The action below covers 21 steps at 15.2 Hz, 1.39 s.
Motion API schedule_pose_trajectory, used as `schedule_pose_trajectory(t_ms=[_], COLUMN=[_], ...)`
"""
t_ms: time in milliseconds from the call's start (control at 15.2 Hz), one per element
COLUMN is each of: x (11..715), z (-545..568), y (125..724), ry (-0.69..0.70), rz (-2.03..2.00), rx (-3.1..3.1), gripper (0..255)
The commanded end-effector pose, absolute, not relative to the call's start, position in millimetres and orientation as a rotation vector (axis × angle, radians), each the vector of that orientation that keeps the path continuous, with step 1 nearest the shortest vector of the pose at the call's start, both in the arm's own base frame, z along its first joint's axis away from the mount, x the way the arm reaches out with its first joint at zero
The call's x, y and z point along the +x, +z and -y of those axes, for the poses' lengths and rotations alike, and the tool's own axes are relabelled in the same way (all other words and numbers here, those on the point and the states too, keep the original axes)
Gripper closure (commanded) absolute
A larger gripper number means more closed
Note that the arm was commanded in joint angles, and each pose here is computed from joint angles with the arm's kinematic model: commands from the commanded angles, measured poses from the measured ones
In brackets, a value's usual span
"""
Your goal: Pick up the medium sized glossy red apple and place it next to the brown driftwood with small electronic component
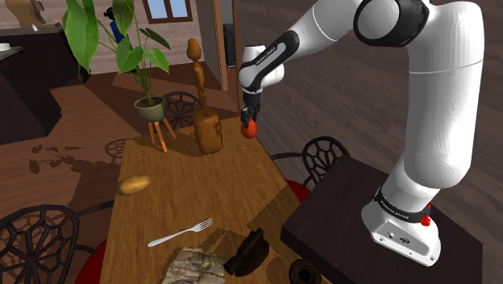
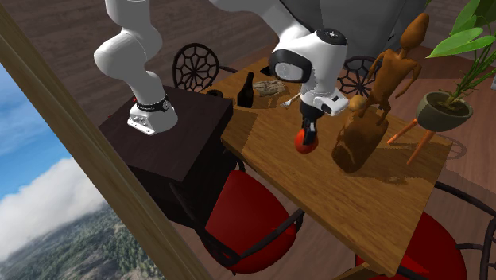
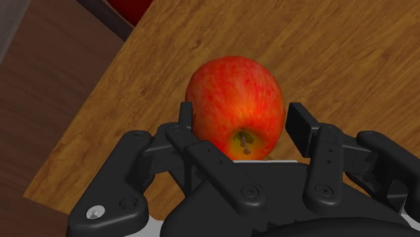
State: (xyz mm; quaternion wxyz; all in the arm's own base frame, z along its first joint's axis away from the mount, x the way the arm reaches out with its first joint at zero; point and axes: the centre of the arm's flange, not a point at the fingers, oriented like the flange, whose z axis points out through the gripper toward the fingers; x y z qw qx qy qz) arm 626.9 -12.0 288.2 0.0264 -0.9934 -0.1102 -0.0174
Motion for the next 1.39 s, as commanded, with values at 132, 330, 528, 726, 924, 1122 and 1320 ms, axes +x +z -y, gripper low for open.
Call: schedule_pose_trajectory(t_ms=[132,330,528,726,924,1122,1320], x=[626.3,616.6,587.3,558.0,528.8,499.5,470.2], z=[11.4,2.5,-24.2,-50.9,-77.5,-104.2,-130.9], y=[309.8,316.4,316.5,316.6,316.8,316.9,317.0], ry=[-0.054,-0.054,-0.054,-0.054,-0.054,-0.054,-0.054], rz=[0.341,0.341,0.341,0.341,0.341,0.341,0.341], rx=[-3.07,-3.07,-3.07,-3.07,-3.07,-3.07,-3.07], gripper=[255,255,255,255,255,255,255])
